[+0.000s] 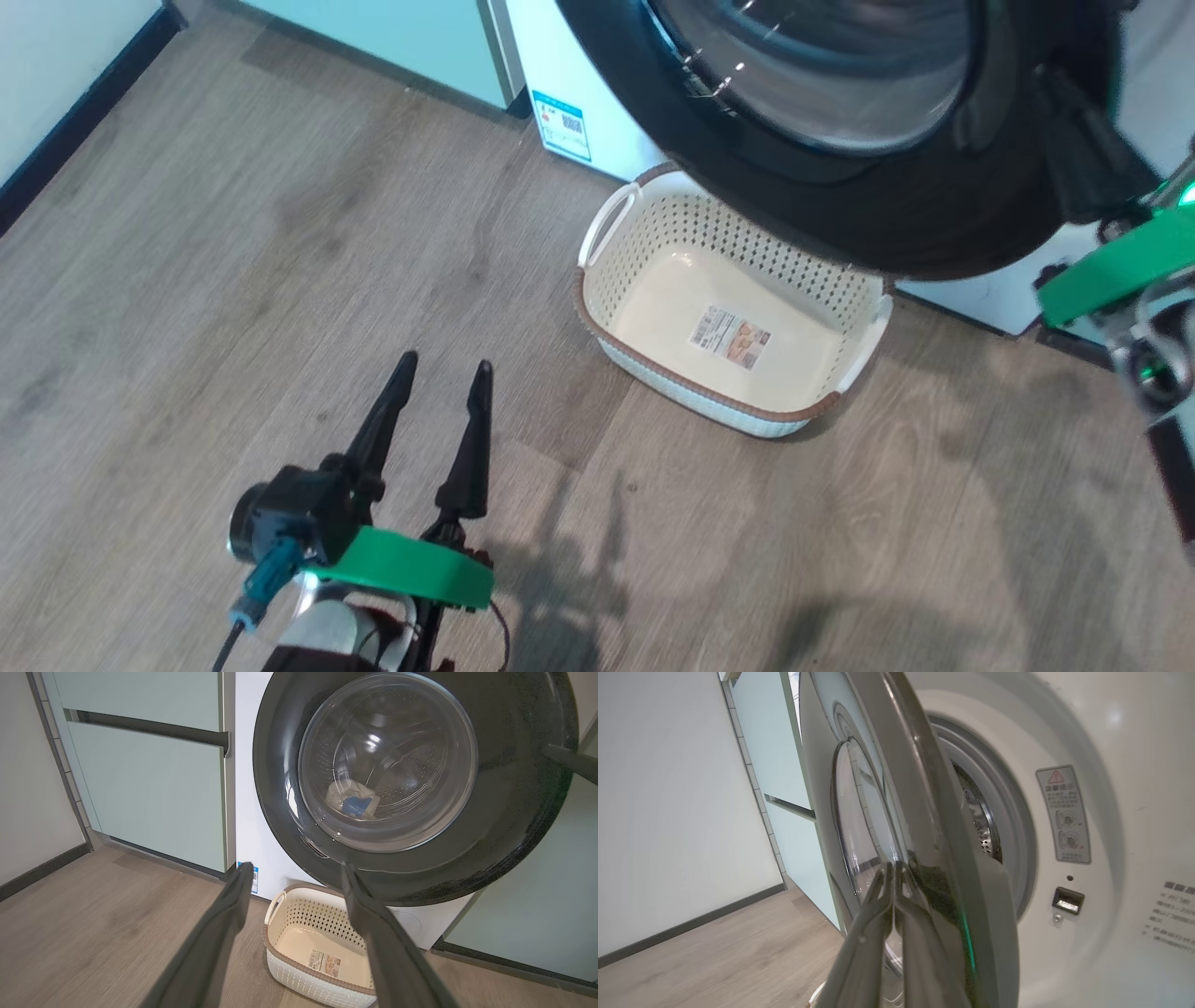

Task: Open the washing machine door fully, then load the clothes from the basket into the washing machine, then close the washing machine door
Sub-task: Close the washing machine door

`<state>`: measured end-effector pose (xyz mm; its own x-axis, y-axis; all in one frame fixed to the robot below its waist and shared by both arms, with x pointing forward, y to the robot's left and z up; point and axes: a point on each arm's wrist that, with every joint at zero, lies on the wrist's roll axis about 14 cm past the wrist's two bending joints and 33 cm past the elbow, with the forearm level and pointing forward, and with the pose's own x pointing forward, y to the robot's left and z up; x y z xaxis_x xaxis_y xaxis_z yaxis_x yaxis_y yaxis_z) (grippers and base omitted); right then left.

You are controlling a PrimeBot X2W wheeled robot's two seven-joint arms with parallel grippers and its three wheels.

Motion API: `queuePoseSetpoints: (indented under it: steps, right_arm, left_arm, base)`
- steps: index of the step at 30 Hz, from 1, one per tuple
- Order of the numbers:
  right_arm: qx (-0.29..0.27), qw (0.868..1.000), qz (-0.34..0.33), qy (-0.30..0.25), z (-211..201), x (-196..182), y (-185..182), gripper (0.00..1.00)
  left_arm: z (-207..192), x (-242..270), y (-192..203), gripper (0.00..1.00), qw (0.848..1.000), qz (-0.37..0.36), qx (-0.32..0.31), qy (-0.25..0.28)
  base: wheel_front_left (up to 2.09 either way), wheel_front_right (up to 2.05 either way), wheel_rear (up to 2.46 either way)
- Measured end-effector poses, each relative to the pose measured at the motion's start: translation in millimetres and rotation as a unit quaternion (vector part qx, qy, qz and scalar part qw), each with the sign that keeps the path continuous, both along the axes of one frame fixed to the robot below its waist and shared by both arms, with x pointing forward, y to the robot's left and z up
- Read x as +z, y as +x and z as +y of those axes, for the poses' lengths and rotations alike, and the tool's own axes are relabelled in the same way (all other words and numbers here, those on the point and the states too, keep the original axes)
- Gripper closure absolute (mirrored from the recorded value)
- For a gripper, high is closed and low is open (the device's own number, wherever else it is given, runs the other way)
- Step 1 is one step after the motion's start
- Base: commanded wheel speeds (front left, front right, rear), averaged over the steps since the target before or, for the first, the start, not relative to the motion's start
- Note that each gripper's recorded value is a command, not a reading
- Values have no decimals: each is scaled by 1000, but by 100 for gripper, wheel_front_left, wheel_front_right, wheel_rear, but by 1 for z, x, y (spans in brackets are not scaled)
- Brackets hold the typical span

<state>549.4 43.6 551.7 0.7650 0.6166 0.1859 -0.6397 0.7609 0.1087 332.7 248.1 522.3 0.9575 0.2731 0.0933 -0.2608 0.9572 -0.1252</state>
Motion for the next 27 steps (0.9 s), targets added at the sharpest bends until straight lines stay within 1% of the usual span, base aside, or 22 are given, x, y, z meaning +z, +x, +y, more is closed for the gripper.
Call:
queuePoseSetpoints:
  steps: [8,14,23,27]
  right_arm:
    - [-33,999,-1,-12,-14,-4,44,100]
    - [-55,998,1,-8,-21,-3,76,100]
    - [-71,997,9,-16,-21,-12,97,100]
    - [-75,997,14,-18,-23,-15,102,100]
  left_arm:
    - [-6,-2,14,0,1000,1,-10,-2]
    - [-7,0,25,0,1000,-2,-19,2]
    - [-5,-5,24,0,1000,9,-17,5]
    - [-7,-8,26,0,1000,11,-18,-4]
  base:
    - [0,0,0]
    - [0,0,0]
    - [0,0,0]
    - [0,0,0]
